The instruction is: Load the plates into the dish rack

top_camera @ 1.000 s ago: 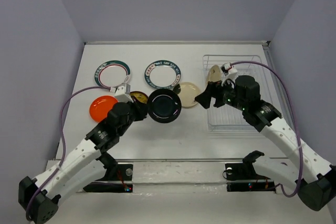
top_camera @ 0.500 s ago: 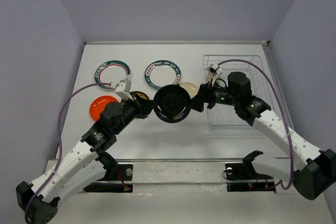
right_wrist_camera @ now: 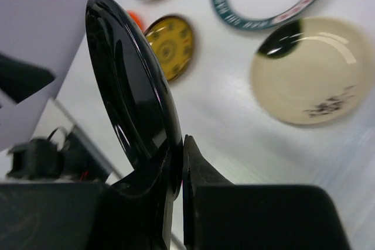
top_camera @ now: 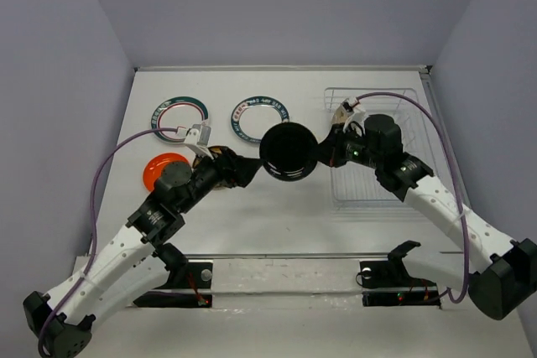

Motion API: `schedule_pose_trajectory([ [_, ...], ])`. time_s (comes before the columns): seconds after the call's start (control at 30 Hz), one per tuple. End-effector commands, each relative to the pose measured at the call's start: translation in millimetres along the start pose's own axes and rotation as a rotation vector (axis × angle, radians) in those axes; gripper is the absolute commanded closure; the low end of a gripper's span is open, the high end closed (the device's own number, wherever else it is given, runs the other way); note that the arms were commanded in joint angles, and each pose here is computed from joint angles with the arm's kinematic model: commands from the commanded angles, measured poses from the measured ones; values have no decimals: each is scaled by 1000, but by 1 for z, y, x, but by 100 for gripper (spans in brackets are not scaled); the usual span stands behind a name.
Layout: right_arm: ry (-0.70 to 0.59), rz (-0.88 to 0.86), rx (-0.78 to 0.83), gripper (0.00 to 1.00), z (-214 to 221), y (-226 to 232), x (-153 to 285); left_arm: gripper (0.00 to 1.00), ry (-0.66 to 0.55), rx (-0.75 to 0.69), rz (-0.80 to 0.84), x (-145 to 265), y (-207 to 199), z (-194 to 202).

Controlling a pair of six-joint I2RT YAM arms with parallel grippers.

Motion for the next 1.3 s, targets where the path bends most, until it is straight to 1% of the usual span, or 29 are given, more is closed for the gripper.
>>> schedule_pose_trajectory([
  [0.0, -347, 502, 91, 93, -79, -24, 48, 10, -106, -82, -27, 12, -18, -35],
  [0.03, -372, 633, 110, 93, -85, -37, 58, 10, -107, -106, -41, 14, -17, -36],
  [0.07, -444, 824, 98, 93, -98, -55, 76, 9, -121, -112, -53, 17, -16, -38],
  [0.13, -509, 1016, 86, 93, -110, -74, 97, 9, -127, -114, -71, 19, -9, -34],
  [0.2, -542, 1135, 71, 93, -120, -91, 113, 9, -122, -103, -110, 18, 4, -25],
  [0.27, -542, 1298, 92, 93, -129, -108, 124, 10, -137, -70, -142, 19, 11, -21],
  [0.3, -527, 1339, 103, 93, -130, -112, 124, 10, -129, -55, -158, 18, 17, -15],
  [0.33, -501, 1416, 123, 93, -131, -122, 126, 10, -147, -38, -185, 18, 21, -15],
  [0.37, -483, 1442, 138, 93, -131, -126, 125, 10, -160, 11, -199, 17, 23, -14],
  [0.43, -433, 1474, 168, 93, -130, -133, 119, 10, -174, 60, -249, 16, 36, -6],
  [0.47, -403, 1470, 176, 93, -127, -139, 111, 8, -198, 79, -284, 16, 42, -5],
  [0.53, -363, 1417, 181, 93, -123, -145, 98, 7, -186, 112, -340, 16, 55, 6],
  [0.67, -269, 1424, 195, 93, -111, -163, 79, 6, -189, 152, -410, 17, 70, 16],
  [0.7, -255, 1419, 195, 93, -109, -165, 75, 4, -197, 161, -428, 17, 74, 18],
  [0.73, -229, 1392, 187, 93, -105, -168, 67, 1, -198, 201, -459, 18, 80, 24],
  [0.87, -196, 1345, 163, 93, -101, -173, 54, 1, -240, 229, -565, 22, 101, 33],
  [0.97, -173, 1331, 158, 93, -97, -175, 46, 1, -246, 202, -620, 24, 114, 39],
  [1.13, -154, 1305, 152, 93, -91, -173, 35, 1, -243, 191, -676, 27, 129, 49],
  [1.27, -161, 1328, 161, 93, -93, -170, 37, 1, -256, 190, -696, 28, 132, 50],
])
Point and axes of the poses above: each gripper's point midway between its finger pads, its own x axis back along the fingers, its own y axis along the line the jaws close on, z = x × y, the point moved 7 cm from there along x, back along the fingers, and after that the axes turned 7 degrees about x, right-handed, at the moved point
